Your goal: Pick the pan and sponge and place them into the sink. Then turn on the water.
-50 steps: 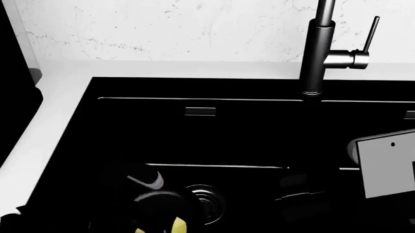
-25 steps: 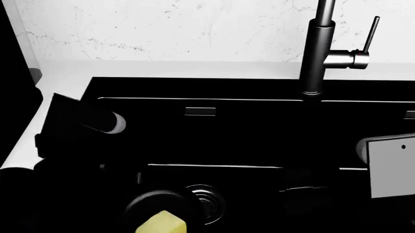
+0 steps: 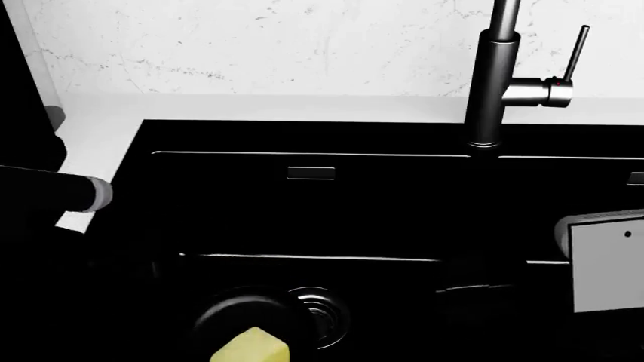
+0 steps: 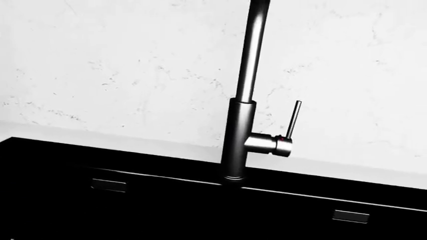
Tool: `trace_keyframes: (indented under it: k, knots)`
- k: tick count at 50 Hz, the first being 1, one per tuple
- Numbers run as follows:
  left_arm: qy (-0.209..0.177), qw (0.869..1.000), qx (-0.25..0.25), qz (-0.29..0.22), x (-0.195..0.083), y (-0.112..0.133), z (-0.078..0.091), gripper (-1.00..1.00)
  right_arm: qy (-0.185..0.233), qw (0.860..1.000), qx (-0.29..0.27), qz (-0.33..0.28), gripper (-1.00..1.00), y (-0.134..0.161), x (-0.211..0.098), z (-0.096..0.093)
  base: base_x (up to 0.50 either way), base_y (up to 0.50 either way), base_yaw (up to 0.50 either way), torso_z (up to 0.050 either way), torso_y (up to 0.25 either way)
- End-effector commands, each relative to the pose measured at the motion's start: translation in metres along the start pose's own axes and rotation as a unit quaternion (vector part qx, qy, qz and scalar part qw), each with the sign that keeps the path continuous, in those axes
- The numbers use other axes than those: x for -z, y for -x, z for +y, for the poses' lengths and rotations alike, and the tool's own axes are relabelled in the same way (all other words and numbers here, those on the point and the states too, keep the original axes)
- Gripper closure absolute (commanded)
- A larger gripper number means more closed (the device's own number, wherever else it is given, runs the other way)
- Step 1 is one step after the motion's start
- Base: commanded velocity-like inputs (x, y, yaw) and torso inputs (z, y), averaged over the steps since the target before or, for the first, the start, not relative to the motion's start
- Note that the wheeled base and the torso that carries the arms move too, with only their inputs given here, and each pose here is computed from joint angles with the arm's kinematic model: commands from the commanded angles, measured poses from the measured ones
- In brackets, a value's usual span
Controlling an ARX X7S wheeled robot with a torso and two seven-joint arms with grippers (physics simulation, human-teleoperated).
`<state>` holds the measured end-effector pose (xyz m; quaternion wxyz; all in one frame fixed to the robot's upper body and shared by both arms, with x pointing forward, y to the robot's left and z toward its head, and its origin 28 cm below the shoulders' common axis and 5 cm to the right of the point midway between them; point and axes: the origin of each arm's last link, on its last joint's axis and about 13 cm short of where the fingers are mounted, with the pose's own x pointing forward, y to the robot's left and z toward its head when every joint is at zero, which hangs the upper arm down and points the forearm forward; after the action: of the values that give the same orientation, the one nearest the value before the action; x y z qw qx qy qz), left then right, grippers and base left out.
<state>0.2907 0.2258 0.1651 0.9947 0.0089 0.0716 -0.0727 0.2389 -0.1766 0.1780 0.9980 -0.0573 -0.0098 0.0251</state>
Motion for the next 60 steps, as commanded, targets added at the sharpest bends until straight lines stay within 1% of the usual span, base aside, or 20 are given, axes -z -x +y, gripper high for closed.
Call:
trace_keyframes:
  k: [1, 6, 10, 15, 17, 21, 29, 45, 54, 60]
  knots:
    - [0.010, 1.000, -0.013, 0.006, 0.0040, 0.0114, 0.0046, -1.00, 0.008, 1.000, 0.006, -0.001, -1.00, -0.0015, 0.0034, 0.0009, 0.00, 0.00, 0.00, 0.000, 0.000]
    - [0.011, 1.000, -0.014, 0.004, 0.0029, 0.0137, 0.0087, -1.00, 0.014, 1.000, 0.007, -0.005, -1.00, -0.0019, 0.0004, 0.0009, 0.00, 0.00, 0.00, 0.000, 0.000]
    - [0.011, 1.000, -0.015, 0.002, 0.0018, 0.0107, 0.0058, -1.00, 0.014, 1.000, 0.008, -0.006, -1.00, -0.0015, 0.0019, 0.0011, 0.00, -0.12, 0.00, 0.000, 0.000]
    - [0.009, 1.000, -0.014, 0.001, 0.0002, 0.0114, 0.0075, -1.00, 0.013, 1.000, 0.009, -0.003, -1.00, -0.0013, 0.0033, 0.0012, 0.01, -0.18, 0.00, 0.000, 0.000]
    - [0.008, 1.000, -0.014, 0.001, 0.0002, 0.0085, 0.0031, -1.00, 0.012, 1.000, 0.009, -0.003, -1.00, -0.0014, 0.0034, 0.0015, 0.02, -0.19, 0.00, 0.000, 0.000]
    - [0.007, 1.000, -0.014, 0.001, 0.0006, 0.0084, 0.0039, -1.00, 0.012, 1.000, 0.007, -0.002, -1.00, -0.0018, 0.0040, 0.0016, 0.01, -0.21, 0.00, 0.000, 0.000]
    - [0.003, 1.000, -0.009, 0.003, -0.0001, 0.0092, 0.0055, -1.00, 0.012, 1.000, 0.006, -0.001, -1.00, -0.0007, 0.0036, 0.0017, 0.02, -0.28, 0.00, 0.000, 0.000]
    - [0.008, 1.000, -0.015, 0.003, 0.0007, 0.0092, 0.0094, -1.00, 0.009, 1.000, 0.009, 0.000, -1.00, -0.0004, 0.0050, 0.0021, 0.02, -0.28, 0.00, 0.000, 0.000]
    - [0.009, 1.000, -0.012, 0.006, 0.0024, 0.0053, 0.0043, -1.00, 0.010, 1.000, 0.010, 0.002, -1.00, -0.0001, 0.0048, 0.0020, 0.02, -0.28, 0.00, 0.000, 0.000]
    - [0.009, 1.000, -0.014, 0.007, 0.0035, 0.0041, 0.0039, -1.00, 0.011, 1.000, 0.010, 0.003, -1.00, -0.0005, 0.0059, 0.0025, 0.02, -0.28, 0.00, 0.000, 0.000]
